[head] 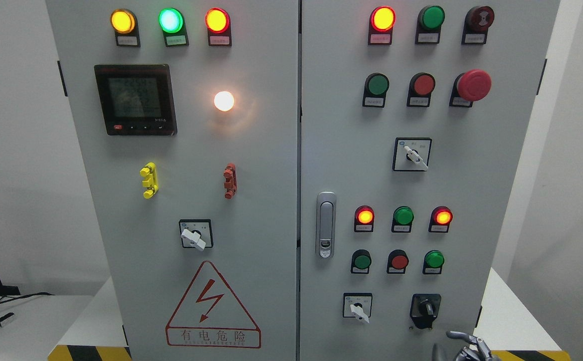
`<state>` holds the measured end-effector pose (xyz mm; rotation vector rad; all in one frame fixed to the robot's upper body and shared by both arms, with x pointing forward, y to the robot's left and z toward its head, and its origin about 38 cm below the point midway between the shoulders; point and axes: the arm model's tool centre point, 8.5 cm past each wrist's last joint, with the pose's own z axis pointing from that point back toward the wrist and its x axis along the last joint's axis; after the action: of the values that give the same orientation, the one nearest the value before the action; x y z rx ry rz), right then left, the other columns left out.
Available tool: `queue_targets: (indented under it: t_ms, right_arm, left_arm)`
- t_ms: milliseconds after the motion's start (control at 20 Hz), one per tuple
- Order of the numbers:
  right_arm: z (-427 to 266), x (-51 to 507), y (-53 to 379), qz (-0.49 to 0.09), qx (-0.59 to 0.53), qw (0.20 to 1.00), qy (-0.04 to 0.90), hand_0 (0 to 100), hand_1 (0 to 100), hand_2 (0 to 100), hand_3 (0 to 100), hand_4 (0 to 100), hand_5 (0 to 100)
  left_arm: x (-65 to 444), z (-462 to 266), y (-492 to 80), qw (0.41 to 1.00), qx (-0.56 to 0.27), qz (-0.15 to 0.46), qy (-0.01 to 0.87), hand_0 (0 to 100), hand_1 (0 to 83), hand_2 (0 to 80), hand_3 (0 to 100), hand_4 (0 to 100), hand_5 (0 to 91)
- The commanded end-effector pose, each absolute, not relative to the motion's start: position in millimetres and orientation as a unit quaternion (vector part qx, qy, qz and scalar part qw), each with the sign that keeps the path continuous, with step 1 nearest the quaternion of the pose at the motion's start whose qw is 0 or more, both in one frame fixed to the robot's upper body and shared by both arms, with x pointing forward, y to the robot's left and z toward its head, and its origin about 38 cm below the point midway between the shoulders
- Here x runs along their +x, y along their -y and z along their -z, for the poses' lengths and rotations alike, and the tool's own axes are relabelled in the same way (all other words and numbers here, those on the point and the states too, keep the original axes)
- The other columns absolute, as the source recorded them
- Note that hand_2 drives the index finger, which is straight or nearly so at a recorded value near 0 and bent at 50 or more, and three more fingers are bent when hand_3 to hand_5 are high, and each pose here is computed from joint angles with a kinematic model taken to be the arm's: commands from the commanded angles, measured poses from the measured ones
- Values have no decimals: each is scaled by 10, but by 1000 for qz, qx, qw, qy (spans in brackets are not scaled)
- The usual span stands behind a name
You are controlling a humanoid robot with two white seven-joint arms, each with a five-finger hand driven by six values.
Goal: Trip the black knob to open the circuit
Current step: 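Raise the right hand up toward the black rotary knob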
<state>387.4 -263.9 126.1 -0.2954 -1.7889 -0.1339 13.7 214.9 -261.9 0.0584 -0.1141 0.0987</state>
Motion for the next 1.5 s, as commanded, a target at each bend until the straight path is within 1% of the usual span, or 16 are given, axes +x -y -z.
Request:
queue_targets:
  t_ms: [0,550,1100,1450]
  right_arm:
    - [-1239,3960,2633,56,-128,621,771,364,769,429,947,1000,1000]
    - [-1287,3992,2624,57,-127,616,775,338,760,420,939,1000,1000]
    - [-1346,4030,2575,53,-123,611,781,332,757,424,940,1000,1000]
    - [-1342,4034,2531,49,-119,612,781,331,758,456,946,1000,1000]
  left_arm:
    - [137,2619,-2146,997,29,-52,57,120,389,0,0,0,0]
    - [137,2619,-2146,997,29,-52,57,120,389,0,0,0,0]
    - [137,2619,-2146,997,29,-52,57,120,389,0,0,0,0]
    - [137,2619,-2146,997,29,-52,57,120,389,0,0,0,0]
